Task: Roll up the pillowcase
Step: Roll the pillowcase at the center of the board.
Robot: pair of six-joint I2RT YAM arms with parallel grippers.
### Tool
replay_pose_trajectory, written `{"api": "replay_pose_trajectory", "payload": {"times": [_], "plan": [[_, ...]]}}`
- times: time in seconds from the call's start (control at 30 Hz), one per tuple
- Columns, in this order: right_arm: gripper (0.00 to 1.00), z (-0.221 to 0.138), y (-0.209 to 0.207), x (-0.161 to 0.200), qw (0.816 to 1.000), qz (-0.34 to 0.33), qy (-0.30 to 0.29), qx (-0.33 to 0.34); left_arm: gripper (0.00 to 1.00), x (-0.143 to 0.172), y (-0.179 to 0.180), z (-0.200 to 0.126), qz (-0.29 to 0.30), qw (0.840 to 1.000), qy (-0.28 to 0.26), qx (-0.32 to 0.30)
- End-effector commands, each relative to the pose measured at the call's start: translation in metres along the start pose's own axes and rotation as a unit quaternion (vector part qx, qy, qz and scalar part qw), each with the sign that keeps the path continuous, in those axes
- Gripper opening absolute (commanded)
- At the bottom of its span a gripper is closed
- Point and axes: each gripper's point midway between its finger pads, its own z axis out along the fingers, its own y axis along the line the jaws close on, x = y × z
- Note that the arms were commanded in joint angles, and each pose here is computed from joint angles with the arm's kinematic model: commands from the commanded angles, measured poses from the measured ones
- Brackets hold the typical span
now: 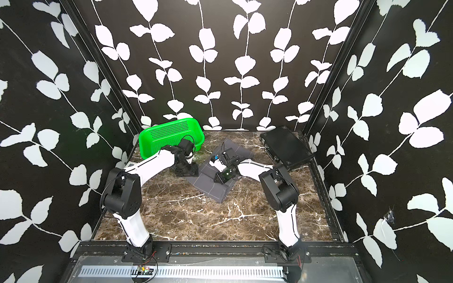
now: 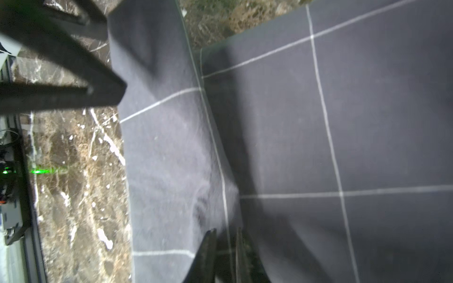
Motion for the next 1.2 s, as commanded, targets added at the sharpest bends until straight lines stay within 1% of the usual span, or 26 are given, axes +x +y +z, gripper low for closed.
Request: {"api": "replay_pose_trajectory", "payload": {"times": [0.0,0.17,0.23,0.37,0.47,0.57,0.7,0.8,0.87,0.9,0.93,1.03,1.07,1.17], "plan": [[0.24,-0.01,0.006,0.008,1.0,0.003,-0.001,-0.005,0.7,0.001,0.001,-0.011,0.017,1.0,0.006,0.004],[0.32,-0.007,0.001,0.015,1.0,-0.002,0.011,0.009,0.69,0.003,0.01,-0.019,0.022,1.0,0.008,0.005],[0.33,-0.006,0.0,0.014,1.0,-0.006,0.012,0.009,0.68,0.001,0.013,-0.021,0.024,1.0,0.004,0.009],[0.31,-0.002,-0.004,0.02,1.0,-0.009,0.027,0.013,0.66,-0.005,0.004,-0.017,0.036,0.999,0.002,0.038],[0.31,-0.002,-0.001,0.018,1.0,-0.011,0.02,0.005,0.65,-0.01,-0.001,-0.012,0.046,0.998,0.007,0.052],[0.33,-0.004,0.005,0.014,1.0,-0.007,0.01,-0.008,0.63,-0.014,-0.002,-0.009,0.051,0.997,0.014,0.058],[0.35,-0.001,0.009,0.019,1.0,-0.006,0.017,-0.013,0.6,-0.016,-0.004,-0.003,0.054,0.996,0.02,0.068],[0.37,0.001,0.006,0.024,1.0,-0.006,0.025,-0.007,0.56,-0.015,-0.004,0.002,0.05,0.995,0.031,0.077],[0.36,0.002,0.005,0.023,1.0,-0.006,0.027,-0.007,0.53,-0.017,-0.006,0.004,0.049,0.995,0.03,0.082],[0.35,0.004,0.006,0.023,1.0,-0.006,0.029,-0.008,0.52,-0.018,-0.007,0.004,0.049,0.995,0.029,0.086],[0.31,0.004,0.006,0.022,1.0,-0.006,0.028,-0.009,0.51,-0.019,-0.009,0.004,0.049,0.994,0.027,0.089],[0.17,0.003,0.008,0.02,1.0,-0.004,0.025,-0.016,0.47,-0.023,-0.012,0.002,0.051,0.994,0.024,0.095],[0.13,0.003,0.01,0.019,1.0,-0.004,0.023,-0.019,0.46,-0.023,-0.012,0.002,0.05,0.994,0.024,0.097],[0.07,-0.001,0.013,0.02,1.0,-0.001,0.022,-0.022,0.44,-0.021,-0.012,0.003,0.051,0.993,0.029,0.101]]}}
